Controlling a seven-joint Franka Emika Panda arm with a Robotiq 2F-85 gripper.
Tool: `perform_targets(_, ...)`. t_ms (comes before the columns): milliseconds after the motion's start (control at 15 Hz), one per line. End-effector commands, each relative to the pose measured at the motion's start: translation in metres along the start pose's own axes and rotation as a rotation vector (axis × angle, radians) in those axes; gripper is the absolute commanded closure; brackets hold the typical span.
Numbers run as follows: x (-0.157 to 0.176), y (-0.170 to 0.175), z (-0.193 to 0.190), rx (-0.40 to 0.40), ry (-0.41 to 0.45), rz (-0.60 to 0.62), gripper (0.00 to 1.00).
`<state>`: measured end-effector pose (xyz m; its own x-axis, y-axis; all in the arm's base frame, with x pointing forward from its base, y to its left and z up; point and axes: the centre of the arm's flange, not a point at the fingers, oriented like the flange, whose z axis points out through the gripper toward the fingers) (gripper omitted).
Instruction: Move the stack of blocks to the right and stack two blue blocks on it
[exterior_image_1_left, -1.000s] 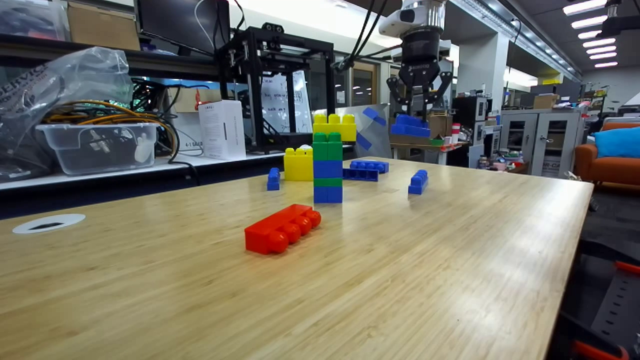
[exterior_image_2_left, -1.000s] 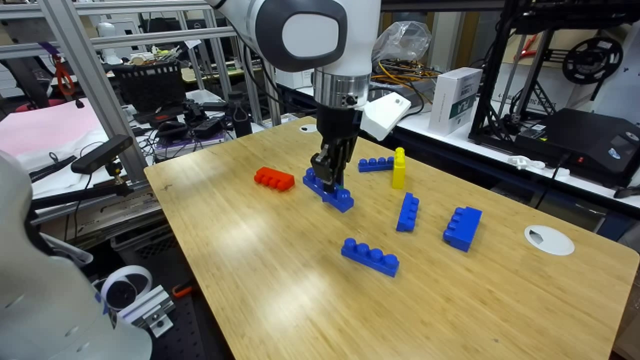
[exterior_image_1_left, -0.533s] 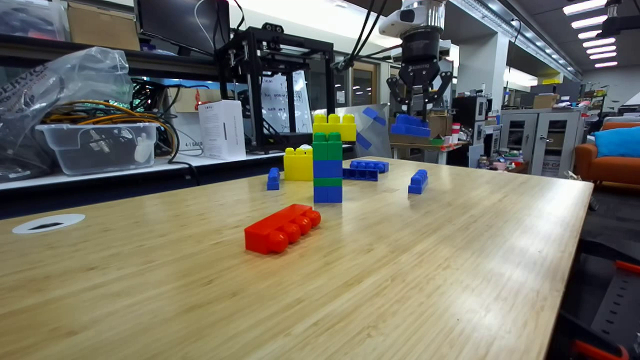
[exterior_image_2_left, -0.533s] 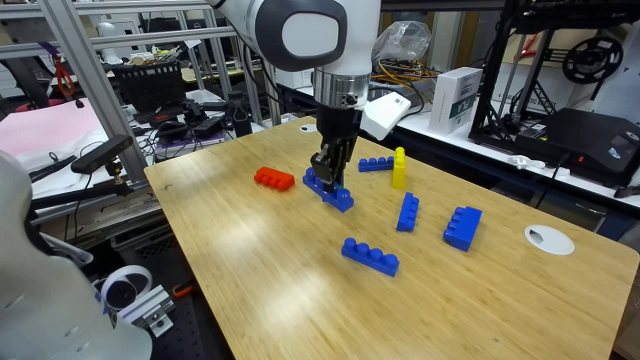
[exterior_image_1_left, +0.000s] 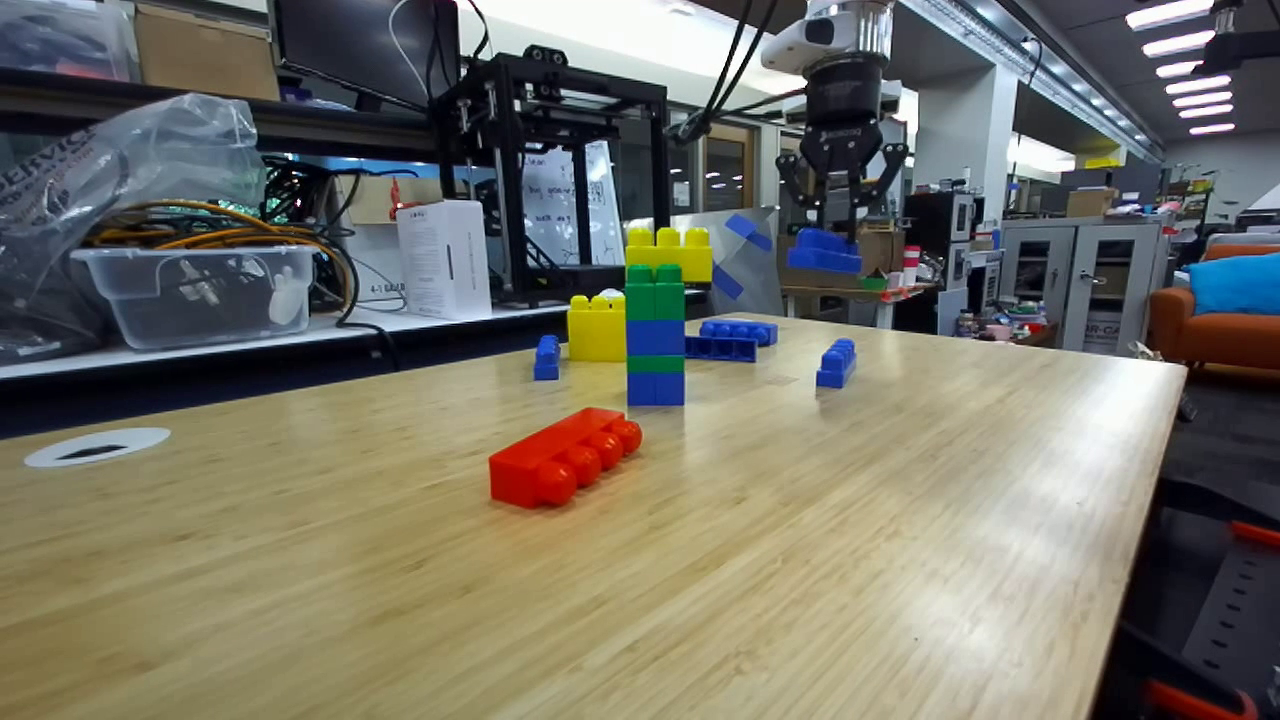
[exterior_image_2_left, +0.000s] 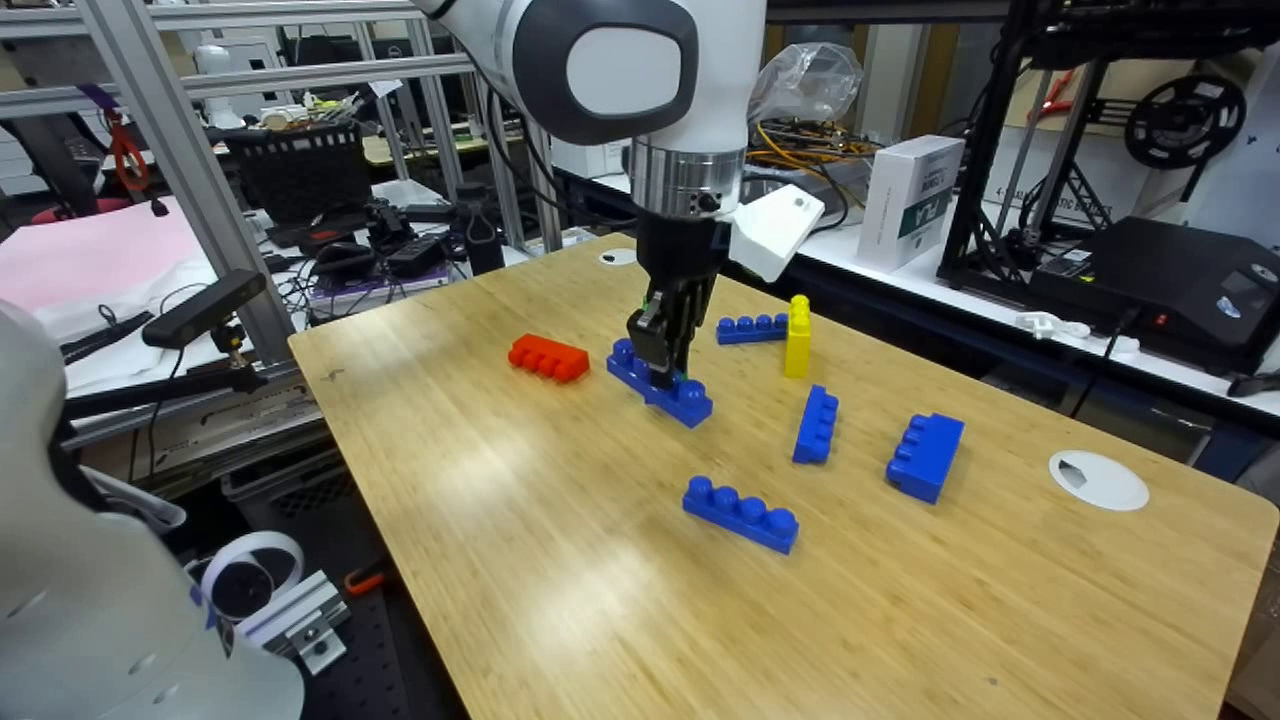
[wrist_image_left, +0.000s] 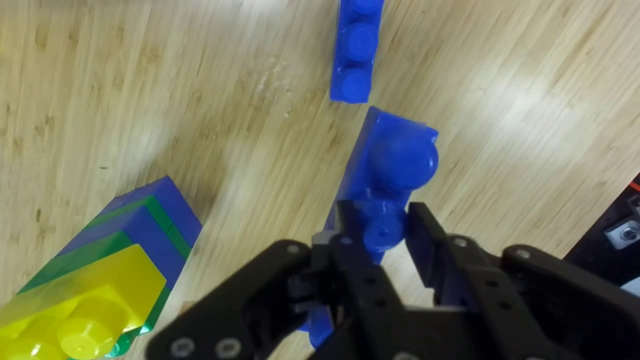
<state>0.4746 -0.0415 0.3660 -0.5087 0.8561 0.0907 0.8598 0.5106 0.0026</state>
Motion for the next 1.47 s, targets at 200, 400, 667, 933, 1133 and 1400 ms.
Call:
perform_targets(200,-0.045,0.002,0.002,0.013,-0.021,-0.113,0.93)
perform_targets(400,-0.062,0.005,0.005,0.020,-0.042,-0.153,0.93)
perform_targets(667,-0.077,0.011,0.014,0.043,-0.049,-0.186,0.93)
perform_targets(933,-0.089,0.016,0.028,0.069,-0.050,-0.199,0.93)
perform_targets(1133,-0.095,0.016,0.037,0.087,-0.049,-0.203,0.93)
perform_targets(1400,-0.097,0.015,0.050,0.101,-0.065,-0.204,0.93)
